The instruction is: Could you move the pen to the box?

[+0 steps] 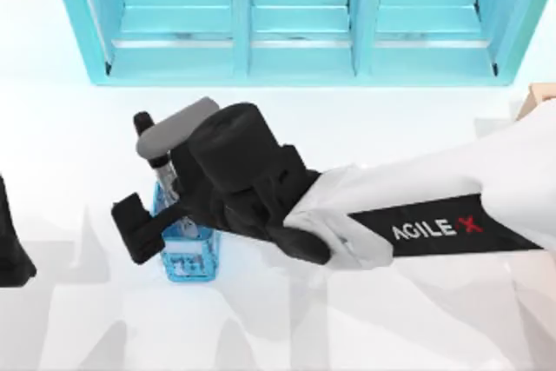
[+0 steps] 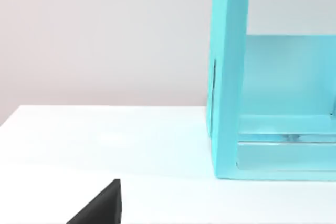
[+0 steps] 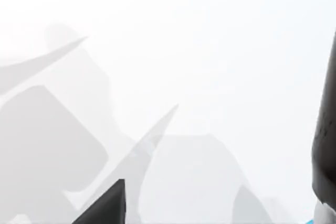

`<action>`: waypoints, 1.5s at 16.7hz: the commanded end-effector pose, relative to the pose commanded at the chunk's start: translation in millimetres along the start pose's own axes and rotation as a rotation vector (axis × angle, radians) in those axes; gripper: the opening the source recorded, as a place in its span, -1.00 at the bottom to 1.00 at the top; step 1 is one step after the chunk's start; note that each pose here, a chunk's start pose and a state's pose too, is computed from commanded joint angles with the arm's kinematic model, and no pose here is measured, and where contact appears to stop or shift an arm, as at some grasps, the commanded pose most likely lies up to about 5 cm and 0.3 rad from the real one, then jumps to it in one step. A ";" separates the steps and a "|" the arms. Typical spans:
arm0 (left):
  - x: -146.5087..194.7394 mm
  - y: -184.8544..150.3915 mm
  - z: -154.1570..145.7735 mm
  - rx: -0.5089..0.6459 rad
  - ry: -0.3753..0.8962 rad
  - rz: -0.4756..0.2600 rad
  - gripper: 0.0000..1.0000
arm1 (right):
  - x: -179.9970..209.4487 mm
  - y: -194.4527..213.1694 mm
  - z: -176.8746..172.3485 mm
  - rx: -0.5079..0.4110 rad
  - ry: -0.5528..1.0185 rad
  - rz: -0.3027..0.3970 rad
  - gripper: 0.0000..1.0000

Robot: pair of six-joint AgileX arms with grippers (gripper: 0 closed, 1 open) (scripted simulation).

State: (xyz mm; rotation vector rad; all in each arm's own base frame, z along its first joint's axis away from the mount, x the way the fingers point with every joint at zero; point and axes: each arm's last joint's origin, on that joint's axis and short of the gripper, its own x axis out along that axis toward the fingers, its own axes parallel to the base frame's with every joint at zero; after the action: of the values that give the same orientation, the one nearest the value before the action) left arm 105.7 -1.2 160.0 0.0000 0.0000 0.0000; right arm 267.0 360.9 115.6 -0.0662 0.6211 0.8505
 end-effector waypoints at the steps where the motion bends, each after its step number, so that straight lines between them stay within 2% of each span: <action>1: 0.0 0.0 0.0 0.000 0.000 0.000 1.00 | 0.0 0.0 0.0 0.000 0.000 0.000 -0.81; 2: 0.0 0.0 0.0 0.000 0.000 0.000 1.00 | 0.0 0.0 0.0 0.000 0.000 0.000 -0.96; 3: 0.0 0.0 0.0 0.000 0.000 0.000 1.00 | 0.0 0.0 0.0 0.000 0.000 0.000 -1.00; 14: 0.0 0.0 0.0 0.000 0.000 0.000 1.00 | -10.7 -5.0 8.7 0.001 0.006 0.008 -1.00; 17: 0.0 0.0 0.0 0.000 0.000 0.000 1.00 | -44.3 -22.0 31.5 0.001 0.017 0.012 -1.00; 21: 0.0 0.0 0.0 0.000 0.000 0.000 1.00 | -119.4 -47.6 70.6 -0.003 -0.017 0.016 -1.00; 25: 0.0 0.0 0.0 0.000 0.000 0.000 1.00 | -175.9 -66.6 80.8 0.001 -0.012 0.008 -1.00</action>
State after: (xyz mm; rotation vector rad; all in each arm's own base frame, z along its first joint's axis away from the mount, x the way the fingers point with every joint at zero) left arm 105.7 -1.2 160.0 0.0000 0.0000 0.0000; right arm 267.1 220.1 264.2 -0.0585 0.6109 0.8574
